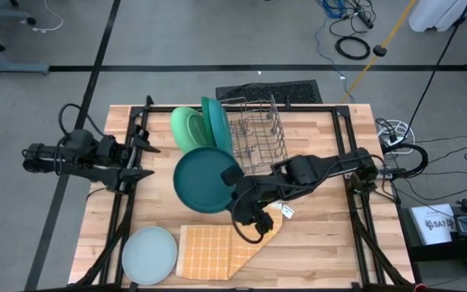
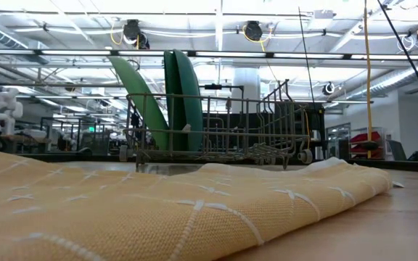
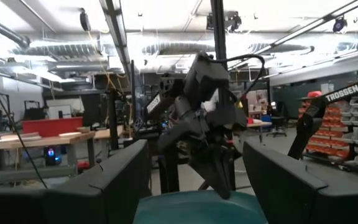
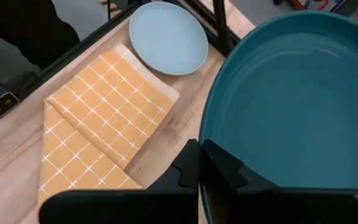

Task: Sort dishes
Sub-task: Put the dark green plate on the dish rack

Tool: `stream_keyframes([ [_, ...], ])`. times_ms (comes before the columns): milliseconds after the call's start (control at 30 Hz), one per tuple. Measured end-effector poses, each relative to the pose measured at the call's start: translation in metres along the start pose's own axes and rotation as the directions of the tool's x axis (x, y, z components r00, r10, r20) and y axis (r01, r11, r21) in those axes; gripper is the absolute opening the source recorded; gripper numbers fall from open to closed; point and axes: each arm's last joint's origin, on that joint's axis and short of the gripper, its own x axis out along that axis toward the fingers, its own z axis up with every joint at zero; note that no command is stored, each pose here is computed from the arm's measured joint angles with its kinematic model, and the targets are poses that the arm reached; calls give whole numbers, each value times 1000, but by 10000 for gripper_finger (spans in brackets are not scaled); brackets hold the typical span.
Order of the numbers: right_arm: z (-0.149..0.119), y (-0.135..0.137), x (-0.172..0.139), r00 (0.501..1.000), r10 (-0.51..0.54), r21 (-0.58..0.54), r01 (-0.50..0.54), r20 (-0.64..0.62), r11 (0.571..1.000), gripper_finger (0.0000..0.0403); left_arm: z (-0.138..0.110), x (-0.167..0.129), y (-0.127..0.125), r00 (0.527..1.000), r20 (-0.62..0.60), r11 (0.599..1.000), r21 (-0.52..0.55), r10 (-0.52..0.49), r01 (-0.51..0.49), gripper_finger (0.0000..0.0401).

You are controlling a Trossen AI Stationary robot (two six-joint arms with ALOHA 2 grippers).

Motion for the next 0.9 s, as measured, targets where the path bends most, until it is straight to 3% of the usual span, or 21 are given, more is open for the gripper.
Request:
stream_keyframes([
  [667, 4, -11, -12, 995, -56, 0, 56, 77, 998, 0, -1, 5, 1, 1000, 5, 999, -32, 5, -5, 272],
  [900, 8, -21, -12, 984, -81, 0, 82, 157, 997, 0, 2, 7, 1, 999, 46, 999, 27, 21, -23, 272],
])
